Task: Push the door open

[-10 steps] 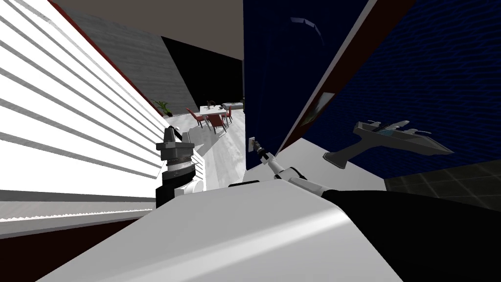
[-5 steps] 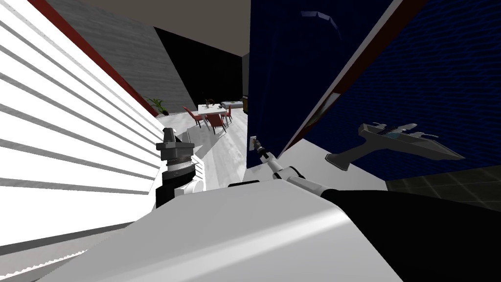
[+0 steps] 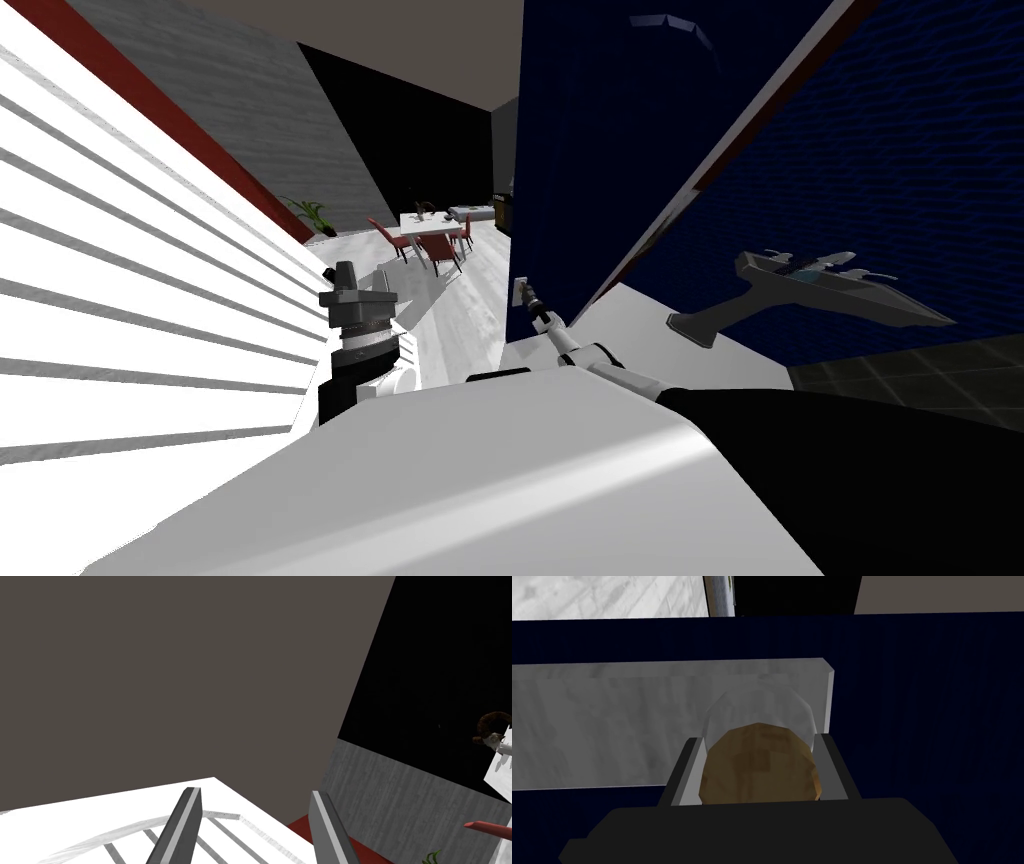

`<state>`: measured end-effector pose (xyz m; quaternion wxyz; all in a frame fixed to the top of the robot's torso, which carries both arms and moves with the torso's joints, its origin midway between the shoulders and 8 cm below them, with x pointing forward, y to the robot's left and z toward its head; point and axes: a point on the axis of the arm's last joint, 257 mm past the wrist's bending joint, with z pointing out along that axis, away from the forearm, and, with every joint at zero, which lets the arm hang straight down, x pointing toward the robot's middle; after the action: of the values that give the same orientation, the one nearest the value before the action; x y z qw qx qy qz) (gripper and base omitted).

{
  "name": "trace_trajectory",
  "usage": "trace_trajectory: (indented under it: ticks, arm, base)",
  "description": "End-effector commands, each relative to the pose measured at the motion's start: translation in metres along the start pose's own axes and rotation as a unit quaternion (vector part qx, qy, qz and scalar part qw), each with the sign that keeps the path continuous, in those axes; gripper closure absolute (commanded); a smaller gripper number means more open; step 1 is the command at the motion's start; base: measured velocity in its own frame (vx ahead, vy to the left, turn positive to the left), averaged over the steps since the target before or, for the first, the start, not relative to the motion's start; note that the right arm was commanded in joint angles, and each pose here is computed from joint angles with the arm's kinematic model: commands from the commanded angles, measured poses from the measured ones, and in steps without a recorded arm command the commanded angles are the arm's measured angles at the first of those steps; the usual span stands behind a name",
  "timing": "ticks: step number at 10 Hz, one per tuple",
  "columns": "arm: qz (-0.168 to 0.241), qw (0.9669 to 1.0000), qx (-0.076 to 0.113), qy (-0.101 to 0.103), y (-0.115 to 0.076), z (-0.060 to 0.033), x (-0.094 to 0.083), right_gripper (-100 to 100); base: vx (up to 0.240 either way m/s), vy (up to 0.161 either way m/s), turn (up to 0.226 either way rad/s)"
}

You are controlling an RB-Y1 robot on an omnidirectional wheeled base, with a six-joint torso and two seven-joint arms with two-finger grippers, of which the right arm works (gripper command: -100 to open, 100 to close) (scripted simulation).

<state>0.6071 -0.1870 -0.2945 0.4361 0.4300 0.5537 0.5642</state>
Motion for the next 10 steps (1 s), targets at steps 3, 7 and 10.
trace_trajectory:
  ticks: [3,7,10]
  arm:
    - [-0.005,0.9995,-0.003,-0.032,0.005,0.0026,-0.027,100]
    - [-0.005,0.9985,-0.003,-0.055,0.005,0.0011,-0.041,100]
    - [-0.005,0.9971,-0.001,-0.076,0.004,-0.0010,-0.054,100]
  base:
    - [0.082,0.087,-0.049]
    - [0.111,0.101,-0.050]
    - [0.115,0.114,-0.062]
